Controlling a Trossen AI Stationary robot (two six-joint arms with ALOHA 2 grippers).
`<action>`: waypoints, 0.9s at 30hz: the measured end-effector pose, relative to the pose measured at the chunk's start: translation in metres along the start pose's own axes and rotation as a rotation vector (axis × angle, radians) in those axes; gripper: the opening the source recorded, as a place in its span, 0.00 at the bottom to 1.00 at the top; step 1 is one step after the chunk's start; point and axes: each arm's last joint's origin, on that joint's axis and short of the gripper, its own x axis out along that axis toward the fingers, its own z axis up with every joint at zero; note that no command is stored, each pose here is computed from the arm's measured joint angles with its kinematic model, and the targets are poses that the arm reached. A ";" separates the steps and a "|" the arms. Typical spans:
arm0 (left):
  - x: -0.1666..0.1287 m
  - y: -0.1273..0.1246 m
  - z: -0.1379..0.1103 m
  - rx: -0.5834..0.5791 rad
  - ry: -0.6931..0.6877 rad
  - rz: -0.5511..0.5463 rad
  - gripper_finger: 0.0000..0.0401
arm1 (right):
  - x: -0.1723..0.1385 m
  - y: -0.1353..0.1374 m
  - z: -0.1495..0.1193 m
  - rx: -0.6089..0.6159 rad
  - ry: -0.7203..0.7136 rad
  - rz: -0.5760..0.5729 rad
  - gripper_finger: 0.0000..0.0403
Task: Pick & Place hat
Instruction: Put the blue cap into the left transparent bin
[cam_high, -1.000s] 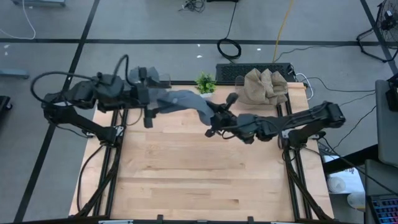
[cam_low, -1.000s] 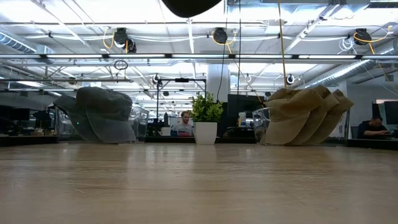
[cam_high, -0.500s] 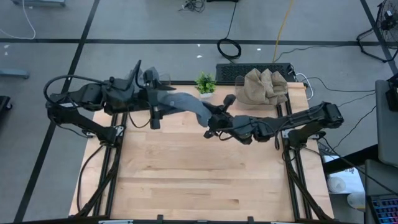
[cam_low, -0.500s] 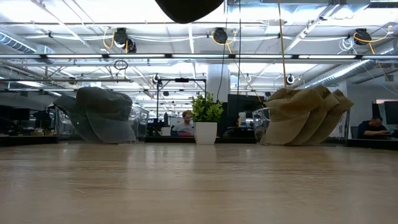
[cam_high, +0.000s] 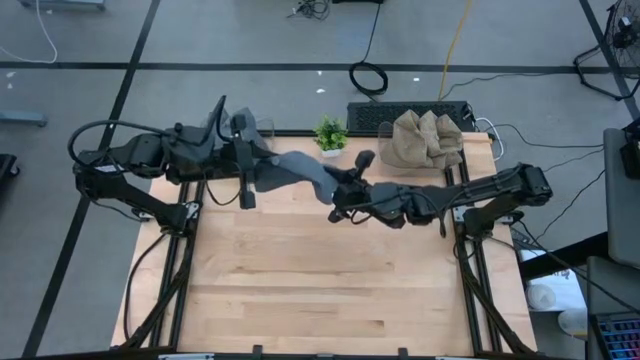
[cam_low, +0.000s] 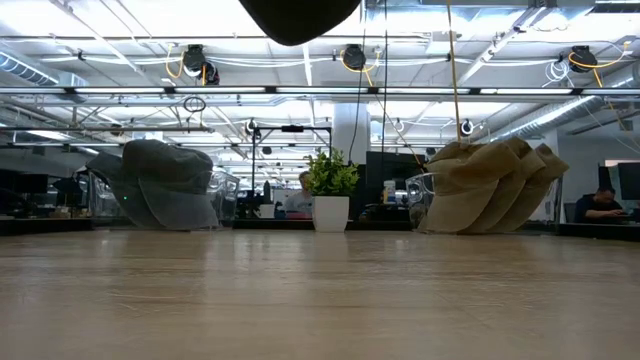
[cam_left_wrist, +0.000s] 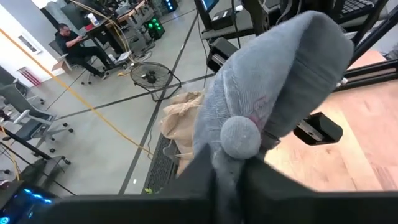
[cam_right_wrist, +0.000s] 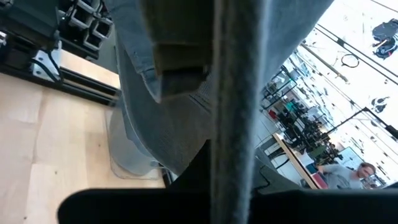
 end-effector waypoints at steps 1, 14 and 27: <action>0.000 0.000 0.000 0.001 0.001 0.000 0.08 | 0.000 0.000 0.000 0.000 0.000 0.001 0.00; -0.011 0.008 -0.002 0.339 0.022 0.058 0.01 | -0.004 0.004 0.000 -0.071 0.021 -0.002 0.22; -0.037 0.046 -0.015 0.557 0.159 0.267 0.00 | -0.027 0.010 0.007 -0.091 0.171 -0.209 0.33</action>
